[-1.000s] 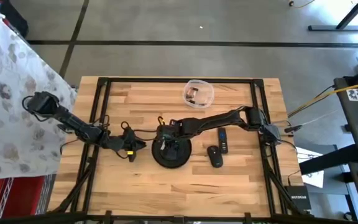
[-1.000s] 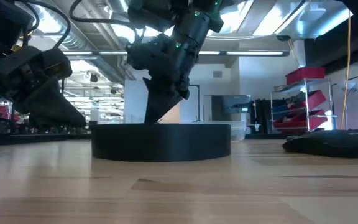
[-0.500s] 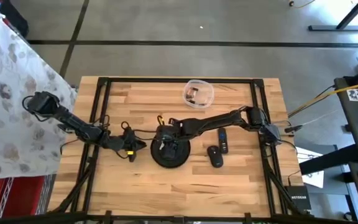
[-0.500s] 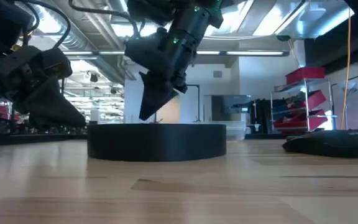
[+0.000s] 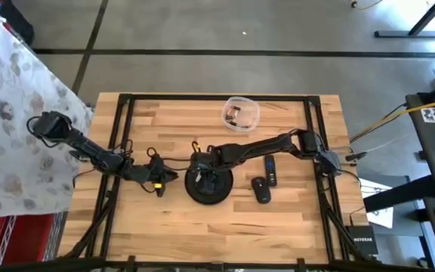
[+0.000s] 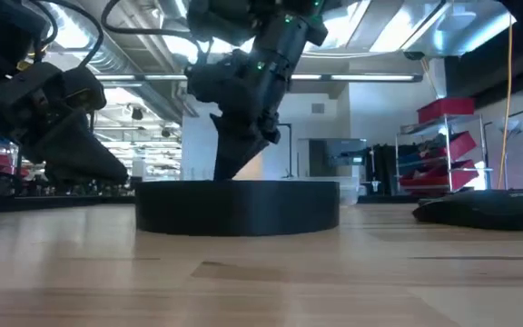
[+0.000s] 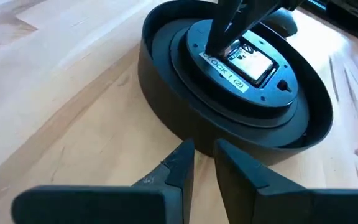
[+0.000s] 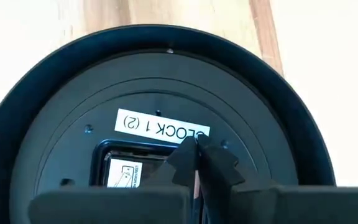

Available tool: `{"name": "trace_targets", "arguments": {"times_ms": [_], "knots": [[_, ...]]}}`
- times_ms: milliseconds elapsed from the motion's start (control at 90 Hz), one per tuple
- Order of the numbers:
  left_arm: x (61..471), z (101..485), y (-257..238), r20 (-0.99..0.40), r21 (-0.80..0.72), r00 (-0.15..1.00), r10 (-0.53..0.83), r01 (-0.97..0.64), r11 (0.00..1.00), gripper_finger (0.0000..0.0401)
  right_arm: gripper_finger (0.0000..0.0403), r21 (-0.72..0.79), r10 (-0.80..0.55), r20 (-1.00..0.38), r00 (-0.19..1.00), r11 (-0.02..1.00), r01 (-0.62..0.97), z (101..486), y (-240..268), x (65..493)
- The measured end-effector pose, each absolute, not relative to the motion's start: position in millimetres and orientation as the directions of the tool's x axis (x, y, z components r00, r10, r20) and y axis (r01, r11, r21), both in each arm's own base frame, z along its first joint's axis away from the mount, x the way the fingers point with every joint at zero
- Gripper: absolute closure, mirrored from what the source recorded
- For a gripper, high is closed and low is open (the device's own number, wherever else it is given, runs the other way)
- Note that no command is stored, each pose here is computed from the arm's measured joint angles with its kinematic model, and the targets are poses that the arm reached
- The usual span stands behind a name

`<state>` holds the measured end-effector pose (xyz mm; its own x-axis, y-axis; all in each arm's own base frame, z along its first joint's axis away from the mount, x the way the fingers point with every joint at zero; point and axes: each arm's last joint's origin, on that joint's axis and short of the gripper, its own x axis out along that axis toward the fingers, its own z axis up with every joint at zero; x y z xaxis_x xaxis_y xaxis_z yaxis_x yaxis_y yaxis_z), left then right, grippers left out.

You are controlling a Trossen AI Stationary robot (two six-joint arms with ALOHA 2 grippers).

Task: Insert battery
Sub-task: Insert the black battery into the wall clock

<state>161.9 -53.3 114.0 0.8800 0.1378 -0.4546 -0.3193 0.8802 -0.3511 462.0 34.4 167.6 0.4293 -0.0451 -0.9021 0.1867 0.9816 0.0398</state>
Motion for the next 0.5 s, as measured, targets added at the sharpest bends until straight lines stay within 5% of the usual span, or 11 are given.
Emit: {"name": "trace_targets", "arguments": {"times_ms": [500], "knots": [[162,115,-53,-0.448,-0.349,0.883,0.138,-0.315,0.883,0.0355,0.0402,0.104,0.012,-0.92,0.392,0.971,0.216,191,35,455]]}}
